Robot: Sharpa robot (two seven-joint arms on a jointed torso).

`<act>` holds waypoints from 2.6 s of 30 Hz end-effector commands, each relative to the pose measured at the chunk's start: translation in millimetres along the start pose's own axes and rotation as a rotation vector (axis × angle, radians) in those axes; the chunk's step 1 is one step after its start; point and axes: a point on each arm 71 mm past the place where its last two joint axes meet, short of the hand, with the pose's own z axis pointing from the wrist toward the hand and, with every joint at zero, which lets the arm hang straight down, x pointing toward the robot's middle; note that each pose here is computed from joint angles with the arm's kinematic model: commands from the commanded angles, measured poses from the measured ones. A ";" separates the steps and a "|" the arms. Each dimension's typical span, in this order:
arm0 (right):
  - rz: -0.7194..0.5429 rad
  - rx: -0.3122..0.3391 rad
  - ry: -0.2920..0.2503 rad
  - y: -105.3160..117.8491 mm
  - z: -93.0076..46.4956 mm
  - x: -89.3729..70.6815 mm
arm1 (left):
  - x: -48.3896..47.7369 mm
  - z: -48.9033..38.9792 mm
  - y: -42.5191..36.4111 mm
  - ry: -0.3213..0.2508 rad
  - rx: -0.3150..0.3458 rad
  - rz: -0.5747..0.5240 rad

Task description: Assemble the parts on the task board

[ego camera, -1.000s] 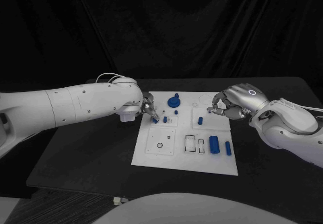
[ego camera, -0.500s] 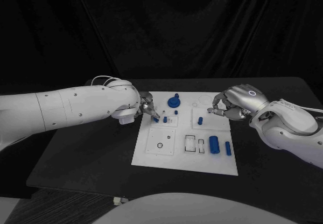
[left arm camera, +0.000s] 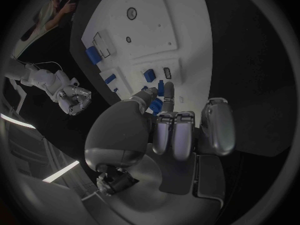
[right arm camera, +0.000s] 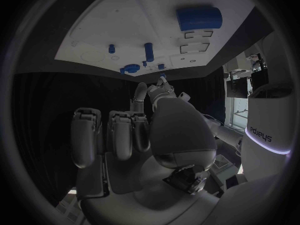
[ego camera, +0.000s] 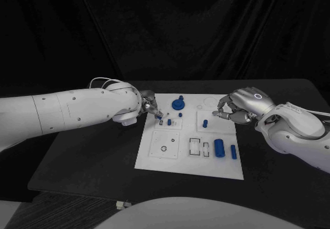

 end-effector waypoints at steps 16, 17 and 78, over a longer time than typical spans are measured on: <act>0.000 0.017 0.004 -1.2 -0.8 1.3 | 3.4 8.3 1.0 -0.011 0.012 0.014; 0.000 0.017 0.005 -1.3 -0.9 1.3 | 4.8 8.8 1.4 -0.007 0.010 0.015; 0.000 0.024 0.018 -1.1 -0.5 2.6 | 22.4 13.4 7.7 0.035 0.007 0.014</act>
